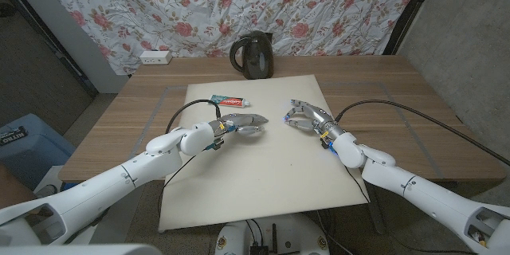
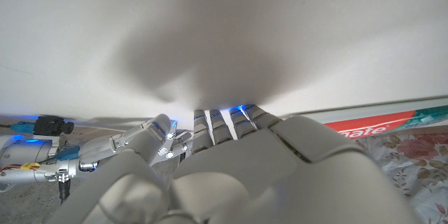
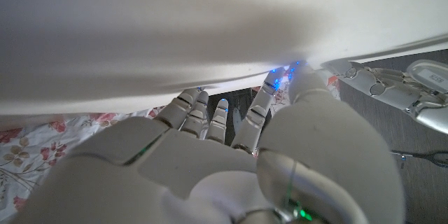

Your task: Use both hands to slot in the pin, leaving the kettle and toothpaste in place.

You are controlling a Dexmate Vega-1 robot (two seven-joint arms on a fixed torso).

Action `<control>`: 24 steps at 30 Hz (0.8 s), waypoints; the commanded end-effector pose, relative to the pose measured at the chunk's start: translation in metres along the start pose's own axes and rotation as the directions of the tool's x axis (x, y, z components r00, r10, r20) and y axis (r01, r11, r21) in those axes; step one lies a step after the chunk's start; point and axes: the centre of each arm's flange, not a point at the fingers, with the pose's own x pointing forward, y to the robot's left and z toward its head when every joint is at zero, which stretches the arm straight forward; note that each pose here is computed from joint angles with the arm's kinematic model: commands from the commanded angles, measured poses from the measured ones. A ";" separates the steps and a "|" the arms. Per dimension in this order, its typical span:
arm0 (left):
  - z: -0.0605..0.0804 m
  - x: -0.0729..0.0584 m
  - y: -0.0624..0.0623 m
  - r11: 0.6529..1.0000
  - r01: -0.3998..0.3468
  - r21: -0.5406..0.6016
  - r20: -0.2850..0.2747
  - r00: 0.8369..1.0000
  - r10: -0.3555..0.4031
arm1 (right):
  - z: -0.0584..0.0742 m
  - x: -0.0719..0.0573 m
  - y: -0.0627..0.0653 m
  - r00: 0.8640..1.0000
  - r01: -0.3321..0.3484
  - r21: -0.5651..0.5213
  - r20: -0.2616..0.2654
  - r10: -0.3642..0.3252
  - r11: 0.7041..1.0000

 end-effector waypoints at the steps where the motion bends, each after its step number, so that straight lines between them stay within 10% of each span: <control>1: -0.002 -0.001 0.000 1.000 0.000 0.004 0.003 1.000 0.000 | 0.002 0.001 -0.001 1.000 -0.016 0.003 0.023 0.016 1.000; 24: -0.004 -0.006 -0.003 1.000 -0.017 0.007 0.002 1.000 0.017 | 0.003 0.001 -0.006 0.996 -0.076 -0.003 0.051 0.076 0.997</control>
